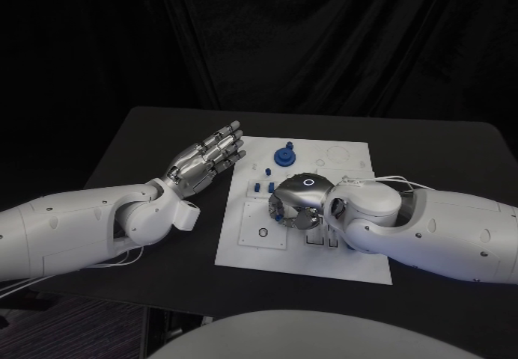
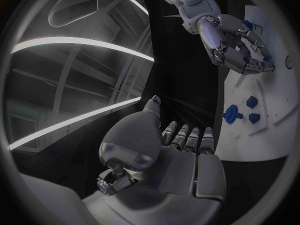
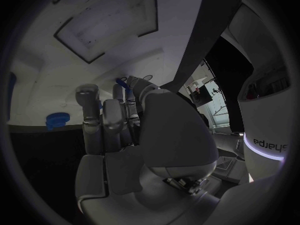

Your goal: Assemble the parts on the task board

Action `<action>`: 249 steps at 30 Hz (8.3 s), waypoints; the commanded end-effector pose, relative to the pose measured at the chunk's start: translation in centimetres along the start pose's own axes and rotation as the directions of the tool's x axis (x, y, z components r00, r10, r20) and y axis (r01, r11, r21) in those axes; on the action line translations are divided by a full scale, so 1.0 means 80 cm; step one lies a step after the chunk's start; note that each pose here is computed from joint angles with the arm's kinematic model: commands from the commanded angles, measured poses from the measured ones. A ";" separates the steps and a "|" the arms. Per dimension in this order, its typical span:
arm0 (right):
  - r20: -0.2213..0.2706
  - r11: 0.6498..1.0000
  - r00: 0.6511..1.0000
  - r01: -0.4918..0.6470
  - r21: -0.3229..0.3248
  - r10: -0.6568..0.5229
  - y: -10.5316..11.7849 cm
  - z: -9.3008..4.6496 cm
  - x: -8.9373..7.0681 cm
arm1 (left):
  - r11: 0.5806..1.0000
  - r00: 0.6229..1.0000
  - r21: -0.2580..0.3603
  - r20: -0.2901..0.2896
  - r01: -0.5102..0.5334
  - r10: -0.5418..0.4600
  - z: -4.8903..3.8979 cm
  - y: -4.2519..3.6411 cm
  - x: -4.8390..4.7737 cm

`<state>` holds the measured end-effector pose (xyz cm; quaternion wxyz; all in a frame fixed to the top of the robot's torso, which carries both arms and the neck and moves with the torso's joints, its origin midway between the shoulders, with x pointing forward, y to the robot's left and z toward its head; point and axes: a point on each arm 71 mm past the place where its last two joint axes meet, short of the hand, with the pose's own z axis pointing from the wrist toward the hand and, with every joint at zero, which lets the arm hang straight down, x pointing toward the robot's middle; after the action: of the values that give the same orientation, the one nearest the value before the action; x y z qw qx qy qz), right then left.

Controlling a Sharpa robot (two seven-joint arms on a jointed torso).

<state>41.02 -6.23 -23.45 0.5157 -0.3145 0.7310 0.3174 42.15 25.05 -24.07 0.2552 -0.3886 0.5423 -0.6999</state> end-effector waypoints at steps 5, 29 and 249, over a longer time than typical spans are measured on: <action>-0.030 1.000 1.000 0.000 0.026 0.001 -0.004 -0.001 0.008 | 0.996 1.000 0.092 -0.010 0.021 -0.020 0.000 -0.0067 0.002; 0.090 0.990 0.986 -0.133 -0.045 0.137 -0.003 -0.010 -0.001 | 0.997 1.000 0.080 -0.003 0.021 -0.021 -0.003 -0.0036 0.000; -0.086 0.973 0.973 -0.204 0.109 0.214 -0.025 -0.004 0.012 | 0.998 0.998 -0.001 -0.029 0.057 -0.057 0.000 0.0212 0.002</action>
<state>42.05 -7.14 -23.87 0.4595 -0.2314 0.7861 0.3427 42.01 24.53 -25.80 0.2298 -0.3969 0.5448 -0.7020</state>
